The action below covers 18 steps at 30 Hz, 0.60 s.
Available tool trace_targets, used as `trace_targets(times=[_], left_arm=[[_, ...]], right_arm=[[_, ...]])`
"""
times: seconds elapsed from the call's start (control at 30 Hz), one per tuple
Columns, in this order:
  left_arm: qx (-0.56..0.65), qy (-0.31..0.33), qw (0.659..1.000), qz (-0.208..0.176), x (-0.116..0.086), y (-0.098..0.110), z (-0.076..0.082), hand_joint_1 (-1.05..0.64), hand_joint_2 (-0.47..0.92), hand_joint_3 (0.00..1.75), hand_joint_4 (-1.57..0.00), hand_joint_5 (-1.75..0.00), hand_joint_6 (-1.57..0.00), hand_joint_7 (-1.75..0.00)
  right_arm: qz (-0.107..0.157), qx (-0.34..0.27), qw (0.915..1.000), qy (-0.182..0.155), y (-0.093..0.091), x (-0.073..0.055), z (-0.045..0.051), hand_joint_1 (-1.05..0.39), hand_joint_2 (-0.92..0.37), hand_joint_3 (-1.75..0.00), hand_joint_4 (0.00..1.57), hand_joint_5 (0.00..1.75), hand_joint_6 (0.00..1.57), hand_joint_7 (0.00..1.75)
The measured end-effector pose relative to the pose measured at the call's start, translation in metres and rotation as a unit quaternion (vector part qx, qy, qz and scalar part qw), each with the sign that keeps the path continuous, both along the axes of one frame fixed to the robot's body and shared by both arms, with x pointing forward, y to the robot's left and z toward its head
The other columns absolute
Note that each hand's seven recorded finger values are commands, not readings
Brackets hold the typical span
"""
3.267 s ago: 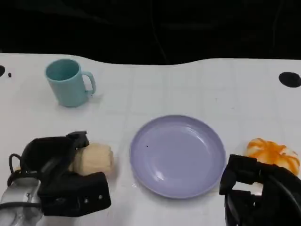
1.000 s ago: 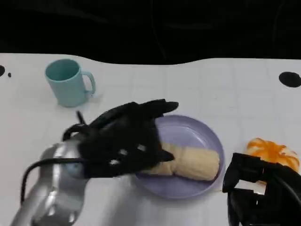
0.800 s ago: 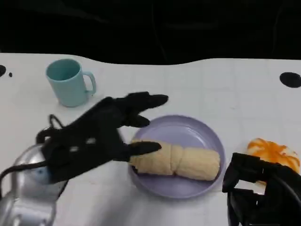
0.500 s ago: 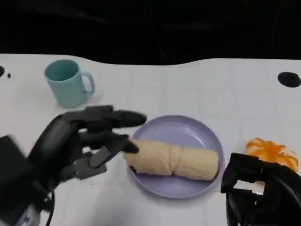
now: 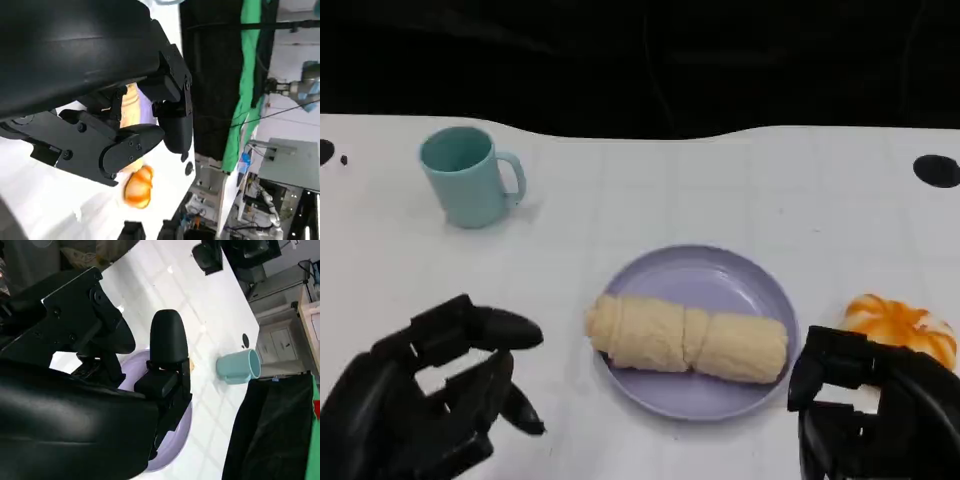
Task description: Grasp the towel on the left side of the plate with the left hand and place it into the plate.
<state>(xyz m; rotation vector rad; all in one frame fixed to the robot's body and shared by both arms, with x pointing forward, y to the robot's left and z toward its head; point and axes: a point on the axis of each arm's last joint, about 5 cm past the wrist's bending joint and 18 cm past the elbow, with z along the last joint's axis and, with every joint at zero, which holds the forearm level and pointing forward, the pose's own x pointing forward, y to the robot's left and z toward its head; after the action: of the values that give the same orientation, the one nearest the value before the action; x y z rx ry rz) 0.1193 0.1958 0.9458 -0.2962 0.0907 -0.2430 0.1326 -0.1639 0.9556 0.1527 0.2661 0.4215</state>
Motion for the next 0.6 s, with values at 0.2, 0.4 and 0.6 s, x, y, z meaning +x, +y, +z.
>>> trace_targets(times=[0.2, 0.4, 0.6], left_arm=[[-0.024, 0.029, 0.999, -0.003, -0.002, 0.001, -0.01, -0.2, 0.76, 0.8, -0.69, -1.74, -0.67, -1.51], [-0.038, 0.056, 0.998, 0.005, 0.001, 0.003, -0.019, -0.23, 0.69, 0.83, -0.72, -1.75, -0.69, -1.5], [-0.038, 0.057, 0.998, 0.005, 0.002, 0.004, -0.022, -0.21, 0.66, 0.85, -0.75, -1.74, -0.74, -1.44]], right_arm=[[-0.001, 0.0, 1.0, 0.0, -0.003, 0.002, -0.0024, 0.04, -0.52, -1.43, 0.82, 1.75, 0.68, 1.62], [0.0, 0.001, 1.0, -0.005, -0.005, 0.002, -0.0038, 0.04, -0.54, -1.41, 0.83, 1.75, 0.66, 1.62], [-0.002, -0.001, 1.0, -0.007, -0.007, 0.002, -0.0069, 0.04, -0.53, -1.41, 0.83, 1.75, 0.66, 1.63]])
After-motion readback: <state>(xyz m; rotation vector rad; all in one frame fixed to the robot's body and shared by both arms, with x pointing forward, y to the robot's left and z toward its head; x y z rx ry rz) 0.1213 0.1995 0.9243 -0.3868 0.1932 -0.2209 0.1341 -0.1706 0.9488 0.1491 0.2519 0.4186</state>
